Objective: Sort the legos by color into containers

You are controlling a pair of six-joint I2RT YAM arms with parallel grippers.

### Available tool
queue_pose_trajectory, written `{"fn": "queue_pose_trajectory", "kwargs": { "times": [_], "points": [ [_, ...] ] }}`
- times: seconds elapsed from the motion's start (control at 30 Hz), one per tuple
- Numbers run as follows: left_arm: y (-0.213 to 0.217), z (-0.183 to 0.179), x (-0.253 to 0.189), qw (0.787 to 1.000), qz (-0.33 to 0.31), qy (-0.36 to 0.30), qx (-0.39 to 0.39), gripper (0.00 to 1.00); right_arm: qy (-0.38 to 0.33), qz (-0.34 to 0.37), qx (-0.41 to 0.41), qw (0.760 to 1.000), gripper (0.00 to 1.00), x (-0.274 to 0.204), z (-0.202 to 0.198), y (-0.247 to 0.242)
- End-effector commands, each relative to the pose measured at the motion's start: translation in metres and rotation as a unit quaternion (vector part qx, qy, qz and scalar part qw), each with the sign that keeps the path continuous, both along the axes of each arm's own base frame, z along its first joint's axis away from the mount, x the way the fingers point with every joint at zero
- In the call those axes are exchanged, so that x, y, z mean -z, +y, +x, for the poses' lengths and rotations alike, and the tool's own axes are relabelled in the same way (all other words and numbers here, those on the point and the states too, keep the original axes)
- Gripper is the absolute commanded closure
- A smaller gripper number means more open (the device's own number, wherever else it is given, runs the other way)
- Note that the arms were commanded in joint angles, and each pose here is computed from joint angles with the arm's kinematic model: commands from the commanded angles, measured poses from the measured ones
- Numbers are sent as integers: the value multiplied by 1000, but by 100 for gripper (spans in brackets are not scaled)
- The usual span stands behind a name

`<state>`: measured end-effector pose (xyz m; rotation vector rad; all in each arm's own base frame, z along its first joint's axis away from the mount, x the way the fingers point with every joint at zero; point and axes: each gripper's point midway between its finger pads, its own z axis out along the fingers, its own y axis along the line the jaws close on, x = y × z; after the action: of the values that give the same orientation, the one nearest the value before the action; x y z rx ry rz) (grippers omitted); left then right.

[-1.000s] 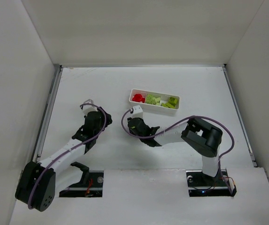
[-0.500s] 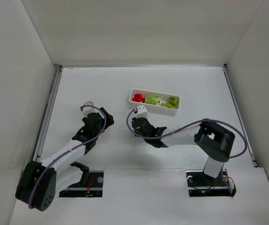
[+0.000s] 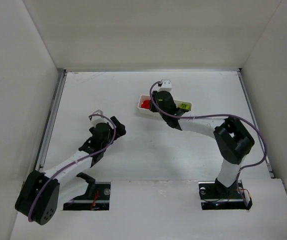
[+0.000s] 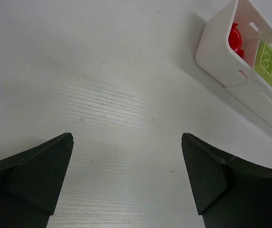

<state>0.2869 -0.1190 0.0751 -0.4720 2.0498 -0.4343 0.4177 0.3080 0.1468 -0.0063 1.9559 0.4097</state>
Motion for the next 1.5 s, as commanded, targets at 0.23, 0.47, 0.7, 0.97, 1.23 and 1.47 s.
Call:
{"fn": "queue_pose_trajectory", "kwargs": {
  "times": [0.23, 0.47, 0.7, 0.97, 1.23, 1.47],
  "points": [
    [-8, -12, 3, 1000, -13, -4, 16, 0, 11, 4, -9, 1000, 61, 11, 41, 23],
    [-13, -13, -1, 1000, -9, -2, 26, 0, -19, 29, -3, 999, 51, -27, 28, 12],
    [-13, -14, -6, 1000, 0, 0, 27, 0, -61, 48, 42, 996, 48, -48, -27, -60],
    [-10, -12, -10, 999, 22, 8, 21, 0, -84, 77, 128, 985, 31, -31, -105, -157],
    [-3, -17, -3, 999, 35, 39, 11, 0, -73, 117, 243, 960, 19, 14, -150, -226],
    [5, -26, -9, 999, 28, 23, 6, 0, -89, 169, 310, 931, 0, 25, -163, -261]
  ]
}}
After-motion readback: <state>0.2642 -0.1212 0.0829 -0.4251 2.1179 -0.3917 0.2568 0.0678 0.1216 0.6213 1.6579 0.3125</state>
